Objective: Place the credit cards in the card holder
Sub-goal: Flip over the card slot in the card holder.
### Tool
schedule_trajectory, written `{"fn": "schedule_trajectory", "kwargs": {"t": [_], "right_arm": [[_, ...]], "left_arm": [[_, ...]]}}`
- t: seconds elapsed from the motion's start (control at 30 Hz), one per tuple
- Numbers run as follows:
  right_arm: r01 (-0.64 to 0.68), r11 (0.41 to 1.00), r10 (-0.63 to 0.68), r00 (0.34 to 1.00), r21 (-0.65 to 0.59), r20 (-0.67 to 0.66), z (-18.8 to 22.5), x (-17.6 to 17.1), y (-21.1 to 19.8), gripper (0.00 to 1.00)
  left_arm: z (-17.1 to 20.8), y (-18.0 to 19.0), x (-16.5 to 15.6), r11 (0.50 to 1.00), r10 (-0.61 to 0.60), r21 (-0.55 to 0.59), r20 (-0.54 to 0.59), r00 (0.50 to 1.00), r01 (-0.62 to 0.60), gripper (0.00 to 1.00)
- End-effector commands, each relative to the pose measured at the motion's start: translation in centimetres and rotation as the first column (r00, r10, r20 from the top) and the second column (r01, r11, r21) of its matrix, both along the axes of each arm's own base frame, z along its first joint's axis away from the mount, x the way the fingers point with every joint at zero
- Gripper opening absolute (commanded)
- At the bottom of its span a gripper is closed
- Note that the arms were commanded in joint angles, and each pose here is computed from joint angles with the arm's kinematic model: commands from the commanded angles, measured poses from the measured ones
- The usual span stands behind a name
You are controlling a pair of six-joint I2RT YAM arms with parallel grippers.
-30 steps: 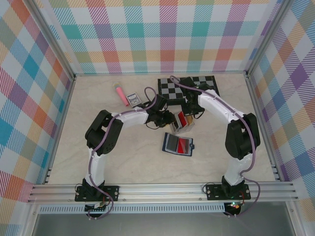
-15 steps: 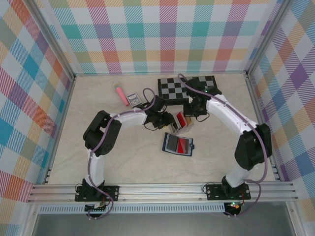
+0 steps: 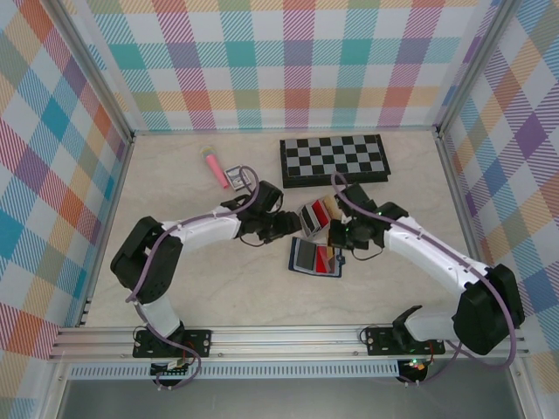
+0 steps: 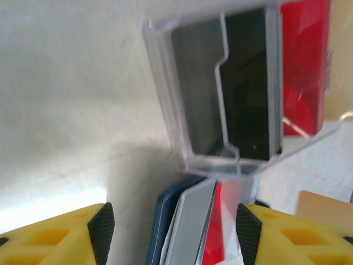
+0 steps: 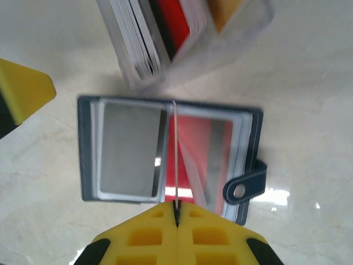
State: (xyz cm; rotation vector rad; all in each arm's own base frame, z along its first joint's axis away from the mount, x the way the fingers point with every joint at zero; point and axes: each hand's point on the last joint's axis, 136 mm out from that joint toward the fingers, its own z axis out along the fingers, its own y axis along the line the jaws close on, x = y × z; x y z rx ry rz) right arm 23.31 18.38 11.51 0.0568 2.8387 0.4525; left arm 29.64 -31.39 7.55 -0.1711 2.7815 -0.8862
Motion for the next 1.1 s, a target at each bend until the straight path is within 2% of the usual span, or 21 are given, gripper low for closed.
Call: {"fn": "schedule_trajectory", "kwargs": {"t": [0.0, 0.17, 0.27, 0.43, 0.6, 0.73, 1.07], "right_arm": [[0.049, 0.999, -0.049, 0.999, 0.000, 0.000, -0.8, -0.3, 0.5, 0.00], [0.078, 0.991, -0.081, 0.996, -0.107, -0.028, -3.0, -1.1, -1.4, 0.00], [0.086, 0.984, -0.091, 0.996, -0.153, -0.023, -3.5, -1.2, -2.3, 0.01], [0.071, 0.987, -0.077, 0.996, -0.148, -0.039, -4.2, -1.2, -1.9, 0.01], [0.084, 0.983, -0.089, 0.996, -0.161, -0.022, -4.0, -1.0, -2.3, 0.01], [0.082, 0.978, -0.086, 0.996, -0.193, -0.012, -4.1, -1.1, -2.9, 0.01], [0.079, 0.973, -0.086, 0.996, -0.218, -0.023, -4.7, -1.2, -3.2, 0.01]], "left_arm": [[-0.8, -0.8, -2.6, 0.997, -0.075, 0.011, -0.016, 0.997, 0.075, 0.61], [-2.5, -0.9, -3.7, 0.996, -0.078, 0.038, -0.043, 0.996, 0.079, 0.56], [-3.2, -0.8, -4.0, 0.996, -0.078, 0.047, -0.058, 0.995, 0.081, 0.49], [-3.9, -0.5, -4.2, 0.994, -0.078, 0.070, -0.071, 0.994, 0.083, 0.35], [-4.4, -0.2, -4.5, 0.993, -0.077, 0.087, -0.084, 0.993, 0.085, 0.25], [-4.9, -0.1, -4.7, 0.991, -0.080, 0.096, -0.096, 0.992, 0.089, 0.21], [-5.8, -0.2, -5.1, 0.989, -0.089, 0.110, -0.121, 0.989, 0.102, 0.20]]}}
